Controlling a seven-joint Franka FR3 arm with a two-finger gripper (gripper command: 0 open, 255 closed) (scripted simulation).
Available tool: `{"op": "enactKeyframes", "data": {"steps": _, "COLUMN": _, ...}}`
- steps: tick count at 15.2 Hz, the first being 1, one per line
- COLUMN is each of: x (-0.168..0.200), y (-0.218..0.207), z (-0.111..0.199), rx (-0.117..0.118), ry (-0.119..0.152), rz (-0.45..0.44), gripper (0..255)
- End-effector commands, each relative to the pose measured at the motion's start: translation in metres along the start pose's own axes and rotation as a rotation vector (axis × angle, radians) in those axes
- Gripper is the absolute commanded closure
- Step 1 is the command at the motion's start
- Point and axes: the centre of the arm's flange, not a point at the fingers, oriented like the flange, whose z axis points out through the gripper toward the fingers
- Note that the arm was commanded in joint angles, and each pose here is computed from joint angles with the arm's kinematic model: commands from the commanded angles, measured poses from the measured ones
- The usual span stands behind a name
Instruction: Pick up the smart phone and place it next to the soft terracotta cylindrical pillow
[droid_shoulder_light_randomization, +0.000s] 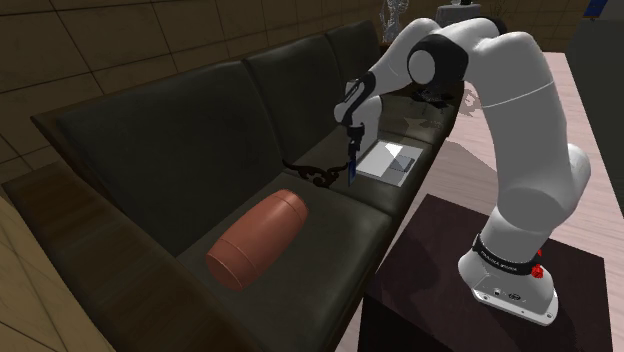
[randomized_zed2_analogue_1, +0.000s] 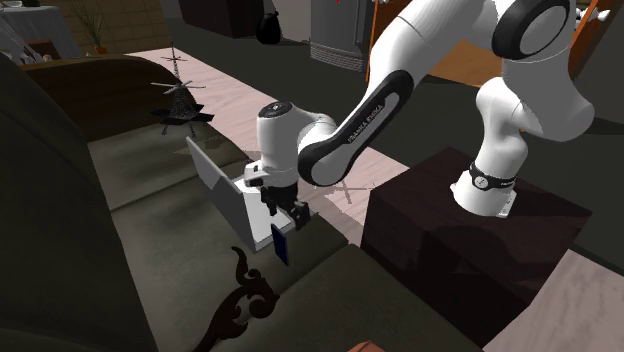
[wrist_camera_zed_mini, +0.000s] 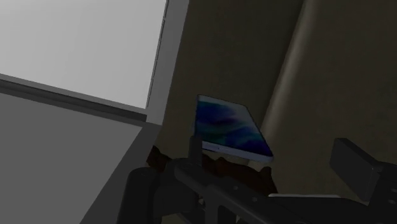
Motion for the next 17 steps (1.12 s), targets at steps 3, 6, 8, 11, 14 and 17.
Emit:
{"op": "enactKeyframes", "data": {"steps": 3, "x": 0.017, "y": 0.018, "z": 0.026, "rx": 0.002, "ry": 0.006, "rz": -0.014, "gripper": 0}}
{"op": "enactKeyframes", "data": {"steps": 6, "x": 0.017, "y": 0.018, "z": 0.042, "rx": 0.002, "ry": 0.006, "rz": -0.014, "gripper": 0}}
{"op": "enactKeyframes", "data": {"steps": 8, "x": 0.017, "y": 0.017, "z": 0.053, "rx": 0.002, "ry": 0.006, "rz": -0.014, "gripper": 0}}
{"op": "enactKeyframes", "data": {"steps": 11, "x": 0.017, "y": 0.017, "z": 0.061, "rx": 0.002, "ry": 0.006, "rz": -0.014, "gripper": 0}}
{"op": "enactKeyframes", "data": {"steps": 14, "x": 0.017, "y": 0.017, "z": 0.061, "rx": 0.002, "ry": 0.006, "rz": -0.014, "gripper": 0}}
{"op": "enactKeyframes", "data": {"steps": 17, "x": 0.017, "y": 0.017, "z": 0.061, "rx": 0.002, "ry": 0.006, "rz": -0.014, "gripper": 0}}
